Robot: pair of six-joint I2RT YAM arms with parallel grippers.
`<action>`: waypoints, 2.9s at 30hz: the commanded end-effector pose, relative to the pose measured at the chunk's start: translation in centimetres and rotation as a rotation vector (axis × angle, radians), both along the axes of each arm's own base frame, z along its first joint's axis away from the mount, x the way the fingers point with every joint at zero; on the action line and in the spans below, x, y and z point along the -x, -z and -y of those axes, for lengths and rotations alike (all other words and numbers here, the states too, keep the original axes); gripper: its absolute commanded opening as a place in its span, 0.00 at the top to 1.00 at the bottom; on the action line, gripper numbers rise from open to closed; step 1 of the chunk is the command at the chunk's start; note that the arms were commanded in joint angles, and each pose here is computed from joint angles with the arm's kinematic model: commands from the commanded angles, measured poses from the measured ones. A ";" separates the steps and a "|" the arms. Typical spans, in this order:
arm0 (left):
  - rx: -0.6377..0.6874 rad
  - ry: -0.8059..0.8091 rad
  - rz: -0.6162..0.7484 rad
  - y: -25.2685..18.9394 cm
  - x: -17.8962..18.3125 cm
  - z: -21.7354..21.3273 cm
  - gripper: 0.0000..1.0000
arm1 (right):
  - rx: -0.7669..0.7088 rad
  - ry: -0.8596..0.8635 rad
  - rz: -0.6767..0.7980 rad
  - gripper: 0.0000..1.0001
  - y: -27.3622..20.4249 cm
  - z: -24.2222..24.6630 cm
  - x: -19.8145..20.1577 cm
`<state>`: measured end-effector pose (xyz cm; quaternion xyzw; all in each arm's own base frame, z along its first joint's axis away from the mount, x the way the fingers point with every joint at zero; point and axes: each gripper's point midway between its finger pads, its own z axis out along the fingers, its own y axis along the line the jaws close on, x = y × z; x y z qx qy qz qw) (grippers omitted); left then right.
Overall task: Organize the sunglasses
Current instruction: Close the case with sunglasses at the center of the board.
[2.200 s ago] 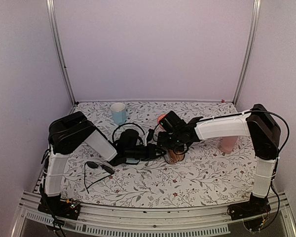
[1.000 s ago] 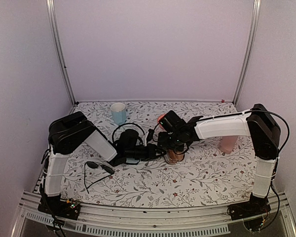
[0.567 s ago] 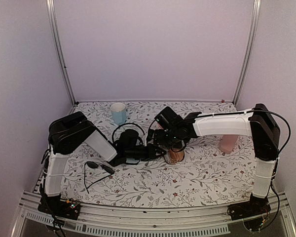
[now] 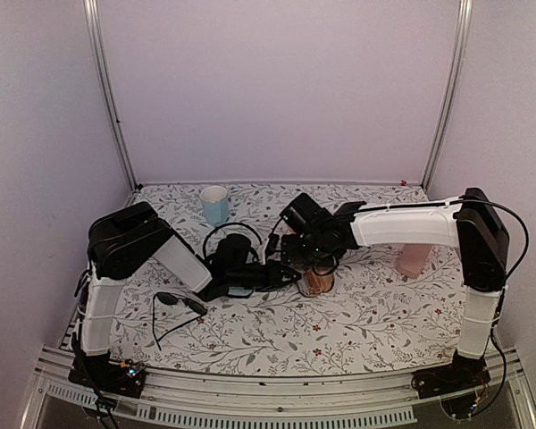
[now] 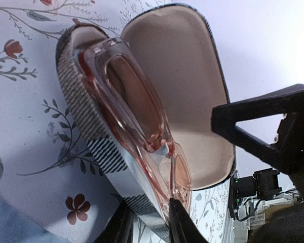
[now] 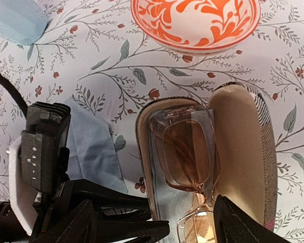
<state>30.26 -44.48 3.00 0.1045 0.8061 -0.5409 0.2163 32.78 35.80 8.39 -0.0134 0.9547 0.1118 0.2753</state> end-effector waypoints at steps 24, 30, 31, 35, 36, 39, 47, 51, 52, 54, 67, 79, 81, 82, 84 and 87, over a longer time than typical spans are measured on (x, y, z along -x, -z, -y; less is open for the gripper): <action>-0.056 0.028 -0.041 2.6 1.4 -0.3 0.76 | -0.198 -0.048 -0.010 0.46 -0.6 7.0 0.1; -0.057 0.030 -0.041 2.6 1.4 -0.2 0.76 | -0.216 -0.080 -0.020 0.54 0.0 6.1 -0.1; -0.056 0.031 -0.040 2.5 1.4 -0.2 0.76 | -0.217 -0.080 -0.022 0.55 0.1 6.1 -0.1; -0.057 0.031 -0.041 2.6 1.4 -0.2 0.76 | -0.230 -0.085 -0.030 0.62 0.3 5.7 0.0; -0.057 0.032 -0.040 2.6 1.4 -0.2 0.76 | -0.230 -0.085 -0.031 0.63 0.3 5.7 0.0; -0.057 0.032 -0.040 2.6 1.4 -0.2 0.76 | -0.230 -0.086 -0.027 0.66 0.2 5.5 0.1; -0.059 0.034 -0.038 2.6 1.3 -0.1 0.76 | -0.204 -0.108 -0.033 0.71 0.6 3.7 0.6; -0.062 0.037 -0.037 2.7 1.3 -0.1 0.76 | -0.199 -0.124 -0.044 0.72 1.1 2.7 1.1; -0.064 0.036 -0.037 2.7 1.3 -0.1 0.77 | -0.200 -0.127 -0.049 0.73 1.3 2.4 1.3; -0.064 0.037 -0.036 2.7 1.3 0.0 0.77 | -0.200 -0.134 -0.056 0.73 1.5 1.9 1.5; -0.072 0.036 -0.034 2.9 1.3 -0.1 0.78 | -0.244 -0.178 -0.069 0.74 1.4 -1.2 2.8; -0.075 0.038 -0.029 2.9 1.2 -0.1 0.79 | -0.283 -0.240 -0.084 0.74 0.8 -3.0 3.7; -0.076 0.038 -0.027 2.9 1.2 -0.1 0.79 | -0.290 -0.254 -0.089 0.73 0.8 -3.4 3.9; -0.077 0.037 -0.027 2.9 1.2 -0.1 0.79 | -0.292 -0.263 -0.092 0.73 0.8 -3.6 4.1; -0.077 0.038 -0.026 2.9 1.3 -0.1 0.79 | -0.299 -0.273 -0.096 0.72 0.7 -3.9 4.2; -0.080 0.038 -0.027 3.0 1.2 -0.2 0.79 | -0.305 -0.288 -0.101 0.72 0.7 -4.3 4.5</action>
